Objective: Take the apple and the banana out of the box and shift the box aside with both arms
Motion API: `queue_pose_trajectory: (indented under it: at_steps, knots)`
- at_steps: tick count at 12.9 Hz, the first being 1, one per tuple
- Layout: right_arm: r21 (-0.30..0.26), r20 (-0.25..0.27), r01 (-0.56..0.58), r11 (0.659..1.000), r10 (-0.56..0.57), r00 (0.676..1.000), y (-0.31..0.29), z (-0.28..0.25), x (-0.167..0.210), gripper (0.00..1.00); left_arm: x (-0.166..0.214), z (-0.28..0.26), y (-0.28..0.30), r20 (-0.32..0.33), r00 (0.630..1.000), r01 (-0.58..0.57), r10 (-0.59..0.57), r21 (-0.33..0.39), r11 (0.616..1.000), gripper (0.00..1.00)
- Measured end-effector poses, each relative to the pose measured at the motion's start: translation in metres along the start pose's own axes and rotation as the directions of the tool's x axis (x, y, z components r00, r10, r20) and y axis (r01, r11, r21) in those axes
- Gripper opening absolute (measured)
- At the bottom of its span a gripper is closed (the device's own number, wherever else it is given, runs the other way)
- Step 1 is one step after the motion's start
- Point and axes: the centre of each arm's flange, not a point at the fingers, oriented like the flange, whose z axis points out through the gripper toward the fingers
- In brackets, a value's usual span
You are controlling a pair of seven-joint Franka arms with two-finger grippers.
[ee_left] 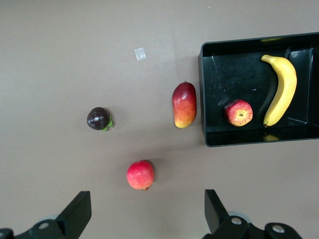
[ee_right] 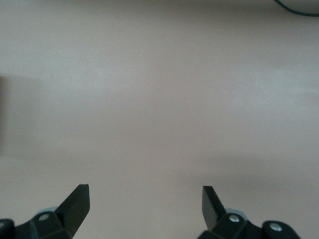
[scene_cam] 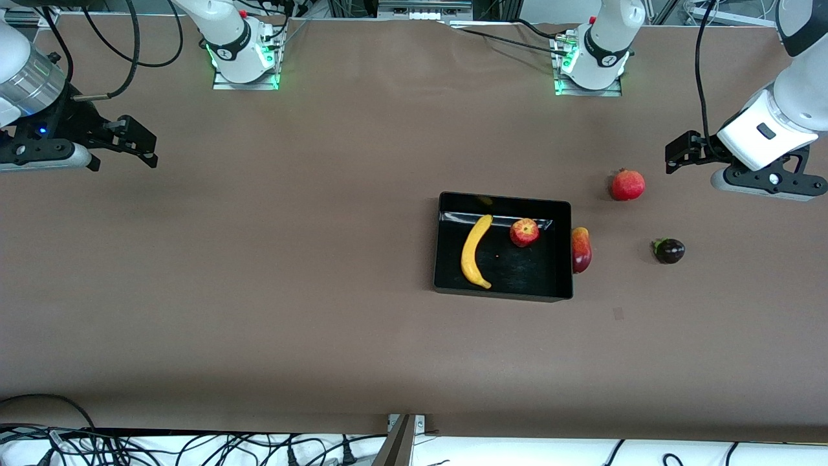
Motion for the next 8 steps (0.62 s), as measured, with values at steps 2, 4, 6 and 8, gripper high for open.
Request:
queue_pose_trajectory:
  at_steps: [2, 4, 6, 8]
  knots:
    - [0.000, 0.000, 0.000, 1.000, 0.000, 1.000, 0.000, 0.000, 0.000, 1.00, 0.000, 0.001, 0.000, 0.003, 1.000, -0.001, 0.001, 0.000, 1.000, 1.00]
    - [0.000, 0.000, 0.000, 1.000, 0.000, 1.000, 0.000, 0.000, 0.000, 1.00, 0.000, 0.001, 0.000, 0.008, 1.000, 0.000, 0.000, -0.001, 1.000, 1.00]
    - [0.000, 0.000, 0.000, 1.000, 0.000, 1.000, 0.000, 0.000, 0.000, 1.00, 0.000, 0.003, 0.000, 0.017, 1.000, -0.001, 0.001, -0.002, 1.000, 1.00]
    - [0.000, 0.000, 0.000, 1.000, 0.000, 1.000, 0.000, 0.000, 0.000, 1.00, 0.000, 0.014, 0.001, 0.066, 0.998, -0.002, 0.003, -0.006, 1.000, 1.00]
